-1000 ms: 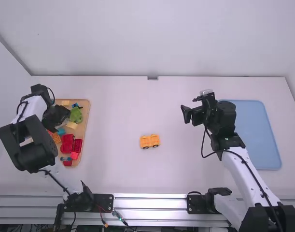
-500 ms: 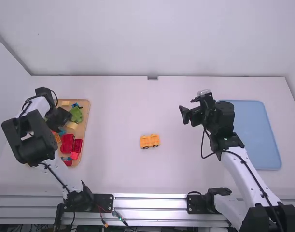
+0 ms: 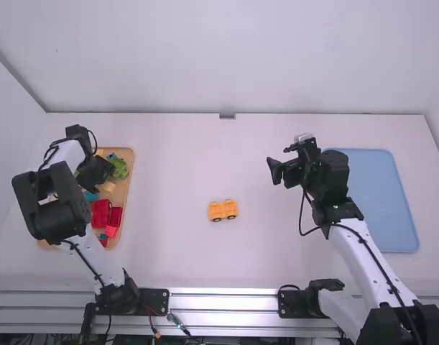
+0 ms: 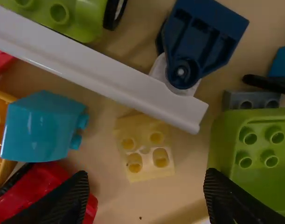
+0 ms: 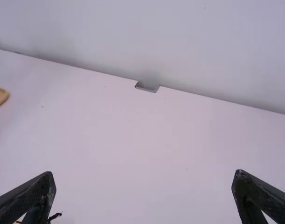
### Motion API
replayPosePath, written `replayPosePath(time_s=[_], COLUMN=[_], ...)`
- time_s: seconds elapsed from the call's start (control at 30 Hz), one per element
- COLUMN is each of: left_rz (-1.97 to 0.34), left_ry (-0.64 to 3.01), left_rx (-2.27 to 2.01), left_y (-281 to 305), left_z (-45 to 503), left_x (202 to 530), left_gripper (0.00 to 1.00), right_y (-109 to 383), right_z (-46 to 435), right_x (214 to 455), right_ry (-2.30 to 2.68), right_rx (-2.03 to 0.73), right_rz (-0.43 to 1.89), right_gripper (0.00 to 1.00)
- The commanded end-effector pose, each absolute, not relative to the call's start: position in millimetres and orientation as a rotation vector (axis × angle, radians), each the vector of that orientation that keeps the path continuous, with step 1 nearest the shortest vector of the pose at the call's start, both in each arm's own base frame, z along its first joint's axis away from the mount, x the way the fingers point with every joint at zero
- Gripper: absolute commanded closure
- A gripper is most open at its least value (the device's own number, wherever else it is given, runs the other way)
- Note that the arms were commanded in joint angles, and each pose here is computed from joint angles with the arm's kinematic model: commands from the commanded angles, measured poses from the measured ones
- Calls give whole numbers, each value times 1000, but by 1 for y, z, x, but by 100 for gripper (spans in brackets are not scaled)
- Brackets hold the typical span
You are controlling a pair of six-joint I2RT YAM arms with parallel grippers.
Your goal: Assemble lego blocks to make yellow taxi
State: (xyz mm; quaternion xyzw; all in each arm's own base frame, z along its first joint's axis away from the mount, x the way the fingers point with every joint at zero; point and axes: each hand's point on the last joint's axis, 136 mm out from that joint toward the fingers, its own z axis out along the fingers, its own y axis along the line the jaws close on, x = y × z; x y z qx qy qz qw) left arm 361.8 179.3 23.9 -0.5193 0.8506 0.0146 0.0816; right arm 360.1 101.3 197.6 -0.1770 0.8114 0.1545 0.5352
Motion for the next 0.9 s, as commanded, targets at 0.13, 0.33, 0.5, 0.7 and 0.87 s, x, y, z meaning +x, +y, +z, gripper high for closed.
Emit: replayPosePath(time_s=[0.13,0.33,0.5,0.7,0.87], left_rz=[119,113,113,116,114], left_ry=[2511,2501,2481,2492,2483], left_rx=[-1616,-1611,-1611,-1603,-1599], left_y=[185,185,187,185,186], left_z=[6,-1,-9,-13,-14], left_x=[350,349,348,345,346], left_gripper=[30,31,34,40,54], right_y=[102,102,102,102,102], right_z=[220,220,220,220,220], right_x=[364,364,364,364,364], right_ry=[1883,1882,1883,1882,1883], right_rx=[-425,-426,-425,-426,-427], right_rz=[357,357,358,358,358], right_gripper=[1,1,1,1,1])
